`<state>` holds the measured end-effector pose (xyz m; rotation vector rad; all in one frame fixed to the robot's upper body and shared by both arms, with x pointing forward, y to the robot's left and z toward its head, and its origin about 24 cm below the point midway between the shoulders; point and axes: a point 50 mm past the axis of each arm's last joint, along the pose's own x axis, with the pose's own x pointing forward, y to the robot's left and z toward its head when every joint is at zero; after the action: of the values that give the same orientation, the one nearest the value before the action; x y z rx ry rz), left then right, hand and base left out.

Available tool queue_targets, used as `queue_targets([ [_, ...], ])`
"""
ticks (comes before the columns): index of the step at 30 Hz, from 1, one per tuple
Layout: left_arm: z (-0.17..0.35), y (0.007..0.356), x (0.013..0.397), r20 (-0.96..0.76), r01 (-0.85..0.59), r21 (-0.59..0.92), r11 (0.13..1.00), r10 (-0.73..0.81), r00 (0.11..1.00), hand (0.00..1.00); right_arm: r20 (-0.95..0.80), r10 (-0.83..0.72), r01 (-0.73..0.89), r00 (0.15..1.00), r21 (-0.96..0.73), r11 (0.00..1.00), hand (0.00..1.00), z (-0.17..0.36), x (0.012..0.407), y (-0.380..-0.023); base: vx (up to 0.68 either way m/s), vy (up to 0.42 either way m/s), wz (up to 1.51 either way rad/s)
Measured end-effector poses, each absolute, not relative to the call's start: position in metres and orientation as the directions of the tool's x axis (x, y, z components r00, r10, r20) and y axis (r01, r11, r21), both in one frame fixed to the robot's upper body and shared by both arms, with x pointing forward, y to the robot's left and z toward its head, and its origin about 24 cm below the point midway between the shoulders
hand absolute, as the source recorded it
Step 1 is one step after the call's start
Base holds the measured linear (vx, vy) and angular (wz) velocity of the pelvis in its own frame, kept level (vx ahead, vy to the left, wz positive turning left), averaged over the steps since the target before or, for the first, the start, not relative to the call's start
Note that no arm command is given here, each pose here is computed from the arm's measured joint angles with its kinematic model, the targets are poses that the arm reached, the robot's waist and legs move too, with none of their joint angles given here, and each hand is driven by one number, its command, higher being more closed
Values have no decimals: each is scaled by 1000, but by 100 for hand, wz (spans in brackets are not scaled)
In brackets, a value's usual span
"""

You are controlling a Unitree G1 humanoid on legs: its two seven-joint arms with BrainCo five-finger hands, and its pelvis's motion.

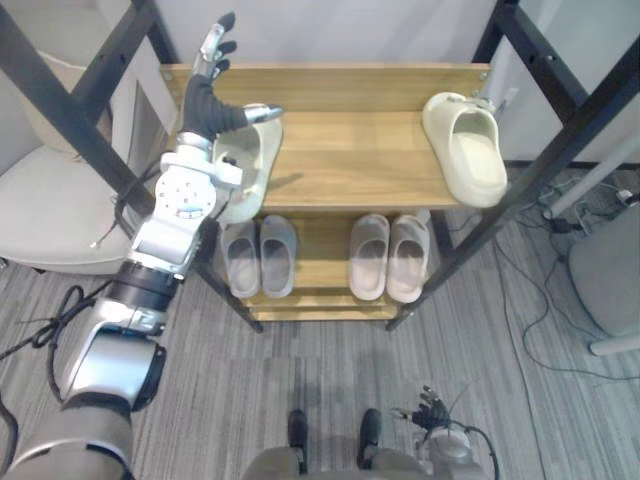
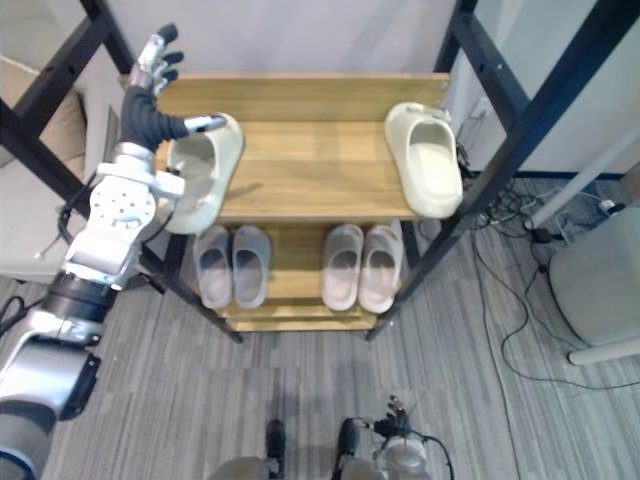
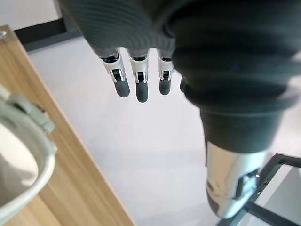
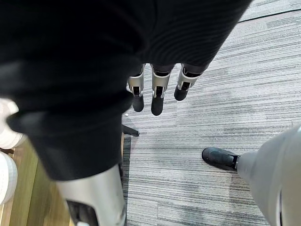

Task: Organize the slippers on the shoe rack

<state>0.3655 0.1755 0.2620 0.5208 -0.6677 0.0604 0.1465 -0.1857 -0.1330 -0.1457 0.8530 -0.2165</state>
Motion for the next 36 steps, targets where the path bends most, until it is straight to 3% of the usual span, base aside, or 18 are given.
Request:
queue_targets([
  [7,264,183,370,599,-250,441,862,-74,798,0,-716,-259,142,649,-220,965,0,-130,148,-186,6,9,-13],
  [21,271,226,370,609,-395,300,869,144,780,0,-720,-265,145,641,-226,963,0,-132,145,-187,0,0,-1],
  [36,237,243,379,485,-430,463,775,185,855,0,-725,-263,139,637,-227,964,0,-133,143,-186,1,2,1],
])
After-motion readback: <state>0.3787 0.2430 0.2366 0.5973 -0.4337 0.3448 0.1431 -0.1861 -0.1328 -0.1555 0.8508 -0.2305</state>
